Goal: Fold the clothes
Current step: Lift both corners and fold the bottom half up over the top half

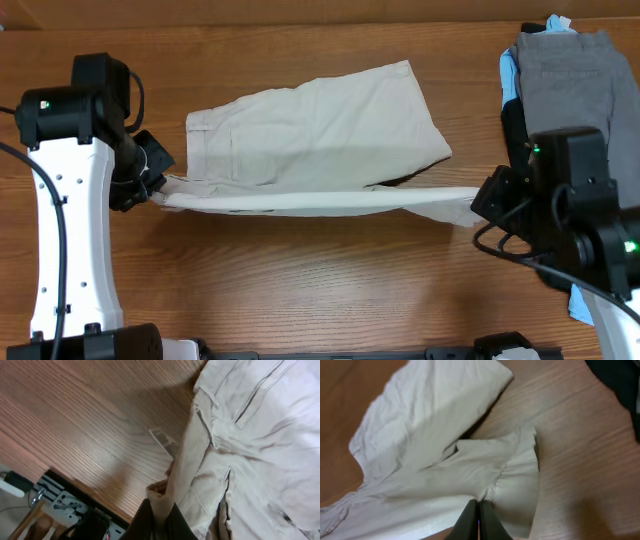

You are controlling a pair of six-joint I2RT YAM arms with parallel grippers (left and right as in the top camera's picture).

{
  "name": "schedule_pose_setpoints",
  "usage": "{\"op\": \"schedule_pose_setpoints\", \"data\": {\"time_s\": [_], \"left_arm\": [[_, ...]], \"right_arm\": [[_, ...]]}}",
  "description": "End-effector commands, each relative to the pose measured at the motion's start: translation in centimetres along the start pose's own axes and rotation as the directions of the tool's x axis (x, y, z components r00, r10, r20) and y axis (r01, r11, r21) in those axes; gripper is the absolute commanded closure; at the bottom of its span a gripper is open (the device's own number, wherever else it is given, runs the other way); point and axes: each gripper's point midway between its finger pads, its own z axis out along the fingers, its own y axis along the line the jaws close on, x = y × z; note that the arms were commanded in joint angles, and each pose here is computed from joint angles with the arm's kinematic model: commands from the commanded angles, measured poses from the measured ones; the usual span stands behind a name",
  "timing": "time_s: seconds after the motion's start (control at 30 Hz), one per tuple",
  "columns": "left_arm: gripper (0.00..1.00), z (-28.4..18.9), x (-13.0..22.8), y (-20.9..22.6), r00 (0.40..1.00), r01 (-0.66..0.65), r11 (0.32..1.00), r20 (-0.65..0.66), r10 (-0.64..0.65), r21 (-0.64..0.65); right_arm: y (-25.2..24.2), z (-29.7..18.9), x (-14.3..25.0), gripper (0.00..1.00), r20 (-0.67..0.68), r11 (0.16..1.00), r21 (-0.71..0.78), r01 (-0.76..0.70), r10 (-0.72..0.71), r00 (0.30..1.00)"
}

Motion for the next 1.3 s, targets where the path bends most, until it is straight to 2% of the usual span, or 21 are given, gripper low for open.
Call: {"op": "schedule_pose_setpoints", "data": {"time_s": [0.0, 0.2, 0.37, 0.6, 0.77, 1.0, 1.27], "left_arm": [[0.95, -1.0, -2.5, 1.9, 0.990, 0.005, 0.997, 0.140, 0.005, -0.075], [0.96, 0.5, -4.1, 0.6, 0.982, 0.031, 0.999, 0.186, -0.024, -0.036], [0.96, 3.0, -6.0, -1.1, 0.969, 0.055, 0.998, 0.241, -0.059, 0.023], [0.96, 7.6, -8.4, -4.1, 0.944, 0.036, 0.994, 0.324, -0.067, 0.102], [0.96, 8.3, -10.8, -6.1, 0.907, 0.026, 0.983, 0.410, -0.100, 0.182], [0.96, 7.9, -13.2, -9.6, 0.860, -0.021, 0.963, 0.496, -0.120, 0.269], [0.94, 10.5, -13.6, -13.7, 0.852, -0.082, 0.955, 0.518, -0.082, 0.286]], "right_arm": [[-1.2, -0.3, -3.6, 0.96, 0.140, 0.996, 0.089, 0.012, -0.024, 0.990], [1.5, 3.7, -7.9, 0.96, 0.184, 0.993, 0.070, 0.098, -0.109, 0.977], [2.8, 9.2, -10.8, 0.96, 0.181, 0.992, 0.088, 0.096, -0.110, 0.977], [3.7, 18.0, -13.3, 0.96, 0.158, 0.989, 0.104, 0.106, -0.121, 0.980], [4.2, 22.3, -14.5, 0.96, 0.176, 0.990, 0.093, 0.106, -0.121, 0.977], [5.3, 25.1, -16.8, 0.96, 0.259, 0.990, 0.060, 0.124, -0.135, 0.956], [5.1, 27.1, -17.6, 0.96, 0.290, 0.991, 0.071, 0.117, -0.133, 0.948]]}}
